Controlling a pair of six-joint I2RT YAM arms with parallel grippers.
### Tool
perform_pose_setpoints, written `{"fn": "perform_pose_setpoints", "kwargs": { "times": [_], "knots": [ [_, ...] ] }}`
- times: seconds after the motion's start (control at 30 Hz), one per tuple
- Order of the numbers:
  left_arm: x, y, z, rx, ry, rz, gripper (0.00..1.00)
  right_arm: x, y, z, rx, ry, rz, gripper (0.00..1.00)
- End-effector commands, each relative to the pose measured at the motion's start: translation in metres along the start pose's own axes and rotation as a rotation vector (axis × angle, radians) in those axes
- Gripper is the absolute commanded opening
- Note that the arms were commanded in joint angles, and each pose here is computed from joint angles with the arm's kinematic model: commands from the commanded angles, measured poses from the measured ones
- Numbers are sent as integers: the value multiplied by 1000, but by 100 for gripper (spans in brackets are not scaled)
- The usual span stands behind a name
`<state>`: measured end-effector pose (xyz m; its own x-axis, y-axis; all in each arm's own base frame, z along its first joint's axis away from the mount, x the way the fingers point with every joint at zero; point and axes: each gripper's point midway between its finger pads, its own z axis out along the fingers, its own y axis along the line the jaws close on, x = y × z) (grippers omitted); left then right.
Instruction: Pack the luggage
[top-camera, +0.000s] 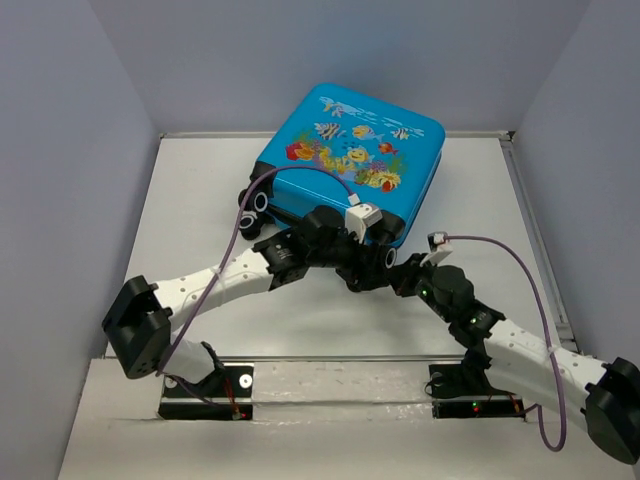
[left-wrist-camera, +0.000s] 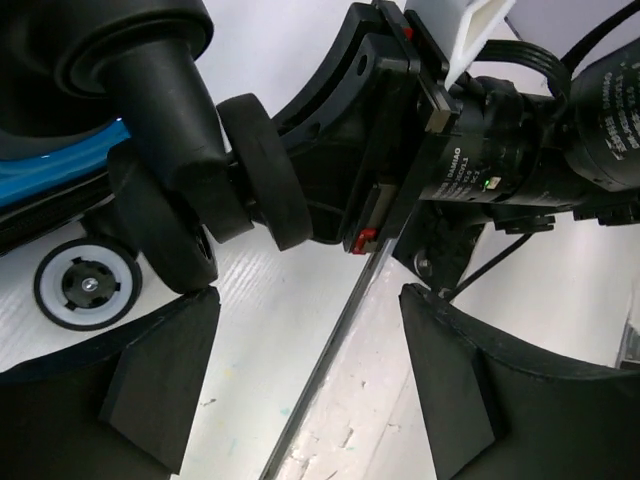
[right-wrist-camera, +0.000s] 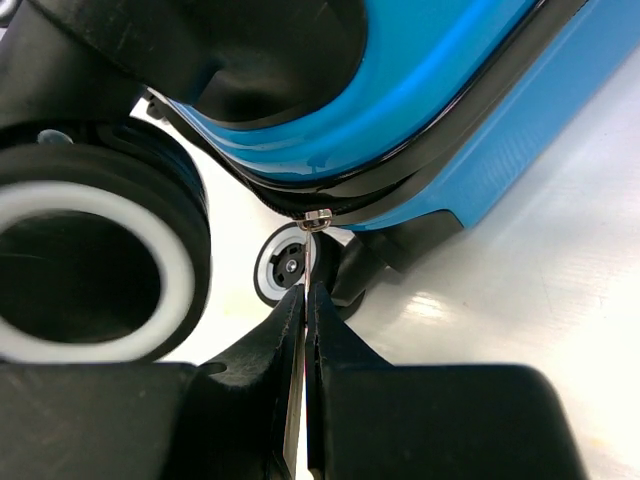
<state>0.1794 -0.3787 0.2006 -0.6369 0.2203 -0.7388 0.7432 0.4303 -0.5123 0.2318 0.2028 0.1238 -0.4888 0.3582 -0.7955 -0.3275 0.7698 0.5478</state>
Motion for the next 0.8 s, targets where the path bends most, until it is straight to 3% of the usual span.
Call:
{"fn": "perform_pose_setpoints", "kwargs": {
  "times": [0.0,0.03,0.33,0.53,0.77],
  "knots": [
    [-52,-22,11,65,-127,46,82,4,12,1,-45,0,-21,7],
    [-55,-21,13,57,-132,46,76,5,15,1,-49,1,-26,7],
    [-107,-29,31,51,-217,82,61,10,49,-3,-124,-63,-28,7],
    [-136,-38,32,50,-263,107,57,27,73,7,-120,-88,-88,7],
    [-152,-50,34,77,-247,105,58,39,131,22,-168,-180,-185,7]
  ]
}}
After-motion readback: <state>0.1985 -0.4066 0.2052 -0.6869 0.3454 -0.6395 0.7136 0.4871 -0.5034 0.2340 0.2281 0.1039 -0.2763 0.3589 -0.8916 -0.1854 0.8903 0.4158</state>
